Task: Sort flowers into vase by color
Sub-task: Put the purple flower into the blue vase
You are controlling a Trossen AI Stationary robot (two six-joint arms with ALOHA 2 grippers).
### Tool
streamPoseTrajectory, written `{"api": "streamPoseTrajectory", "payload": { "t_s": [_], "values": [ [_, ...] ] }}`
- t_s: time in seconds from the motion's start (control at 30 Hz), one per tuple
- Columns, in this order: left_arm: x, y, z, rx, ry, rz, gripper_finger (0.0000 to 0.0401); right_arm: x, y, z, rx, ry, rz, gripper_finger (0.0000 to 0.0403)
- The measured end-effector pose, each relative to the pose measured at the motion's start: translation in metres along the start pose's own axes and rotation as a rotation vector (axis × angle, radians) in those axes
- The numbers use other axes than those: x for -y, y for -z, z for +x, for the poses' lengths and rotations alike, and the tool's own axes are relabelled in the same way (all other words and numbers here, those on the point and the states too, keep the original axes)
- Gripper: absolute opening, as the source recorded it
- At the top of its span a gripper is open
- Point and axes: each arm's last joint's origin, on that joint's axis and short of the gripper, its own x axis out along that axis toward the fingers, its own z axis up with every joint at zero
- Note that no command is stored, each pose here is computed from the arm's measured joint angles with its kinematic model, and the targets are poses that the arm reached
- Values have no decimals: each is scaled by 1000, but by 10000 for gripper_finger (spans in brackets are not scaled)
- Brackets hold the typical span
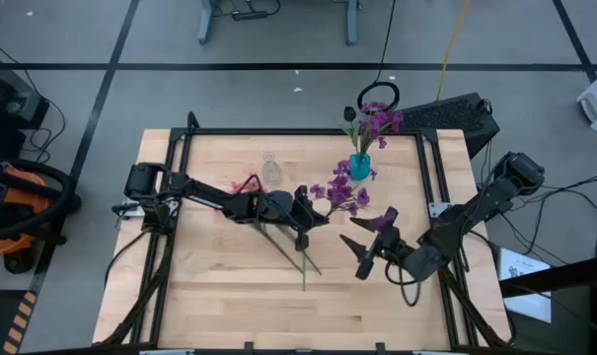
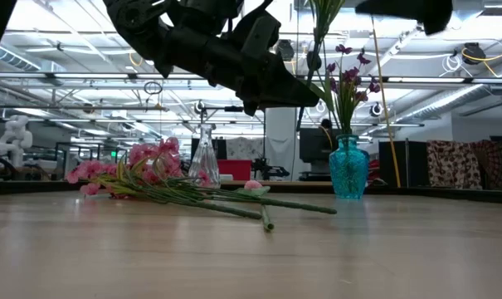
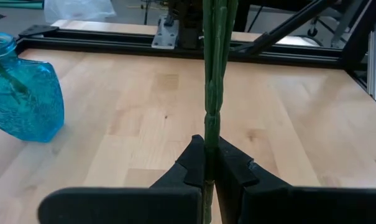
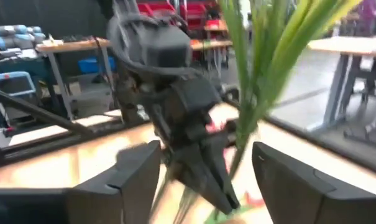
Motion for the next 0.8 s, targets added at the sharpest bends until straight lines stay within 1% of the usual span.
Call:
{"api": "streamPoseTrajectory", "payload": {
  "t_s": [0.1,0.2,0.27,0.33,0.43,0.63,0.8],
  "values": [
    [0,-1,-1,2,1,1,16,1,8,3,-4,59,8,254],
    [1,-5,-3,13,2,3,16,2,11,5,29,151,-34,256],
    [1,-6,-4,16,2,3,16,2,10,9,45,189,-55,255],
    [1,-7,-5,23,3,5,16,3,8,14,48,187,-70,254],
    [4,-6,-5,16,9,31,16,3,1,22,57,151,-64,254],
    [5,-8,-5,23,13,33,16,5,-12,30,102,123,-55,254],
    [5,-9,-5,43,14,32,16,10,-16,37,121,146,-29,254]
  ]
}}
